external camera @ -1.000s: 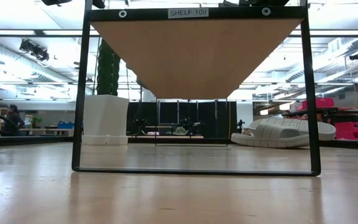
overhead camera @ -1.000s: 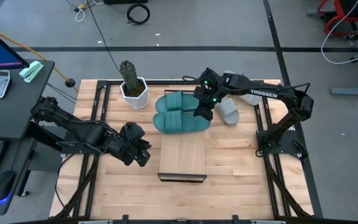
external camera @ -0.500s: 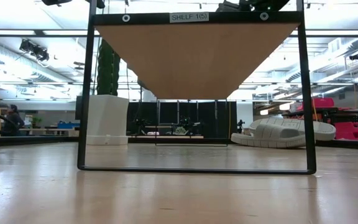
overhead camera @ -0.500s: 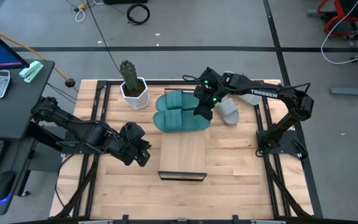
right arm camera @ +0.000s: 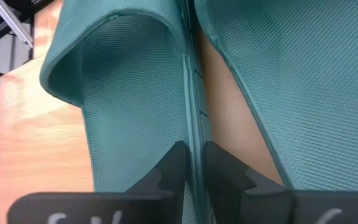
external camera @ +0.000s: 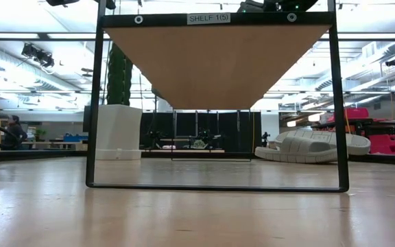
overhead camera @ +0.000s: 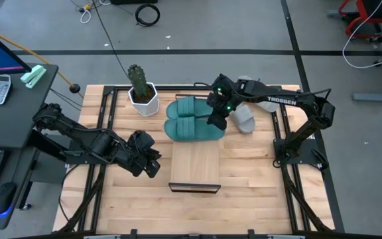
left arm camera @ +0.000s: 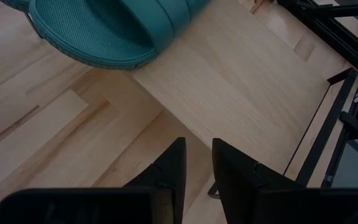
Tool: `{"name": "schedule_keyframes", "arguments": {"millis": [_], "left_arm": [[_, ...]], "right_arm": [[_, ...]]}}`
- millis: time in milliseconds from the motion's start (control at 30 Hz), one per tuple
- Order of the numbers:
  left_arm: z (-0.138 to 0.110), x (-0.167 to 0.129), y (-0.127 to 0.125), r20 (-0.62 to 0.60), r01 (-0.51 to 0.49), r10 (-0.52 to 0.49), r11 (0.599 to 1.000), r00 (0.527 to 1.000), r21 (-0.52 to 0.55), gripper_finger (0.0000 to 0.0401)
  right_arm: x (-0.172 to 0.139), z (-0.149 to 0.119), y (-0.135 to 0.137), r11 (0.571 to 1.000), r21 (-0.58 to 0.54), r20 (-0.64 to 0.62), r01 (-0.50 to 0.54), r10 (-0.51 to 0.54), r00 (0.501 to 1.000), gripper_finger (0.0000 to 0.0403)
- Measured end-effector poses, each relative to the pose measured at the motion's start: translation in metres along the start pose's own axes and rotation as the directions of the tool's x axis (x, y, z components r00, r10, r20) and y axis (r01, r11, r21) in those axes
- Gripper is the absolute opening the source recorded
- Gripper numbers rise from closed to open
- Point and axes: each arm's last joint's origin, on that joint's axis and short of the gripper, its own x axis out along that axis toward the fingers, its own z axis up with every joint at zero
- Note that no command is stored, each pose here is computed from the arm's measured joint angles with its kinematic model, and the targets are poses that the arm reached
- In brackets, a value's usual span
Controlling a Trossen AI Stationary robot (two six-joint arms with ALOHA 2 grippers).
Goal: Pick and place slides into the shelf
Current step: Put the green slide on the shelf, then put the left gray slide on the shelf
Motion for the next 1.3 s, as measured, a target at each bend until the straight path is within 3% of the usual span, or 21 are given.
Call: {"name": "schedule_keyframes", "arguments": {"millis": [833, 1300], "left_arm": [[0.0, 0.0, -0.001, 0.003, 0.006, -0.006, 1.0, 1.0, -0.004, 0.0081], [0.0, 0.0, -0.001, 0.003, 0.005, -0.005, 1.0, 1.0, -0.003, 0.0081]], "right_arm": [[-0.001, 0.0, 0.001, 1.0, -0.001, 0.002, -0.001, 0.001, 1.0, 0.0134], [-0.029, 0.0, 0.009, 0.999, -0.032, 0.085, 0.034, -0.031, 0.996, 0.0135]]}}
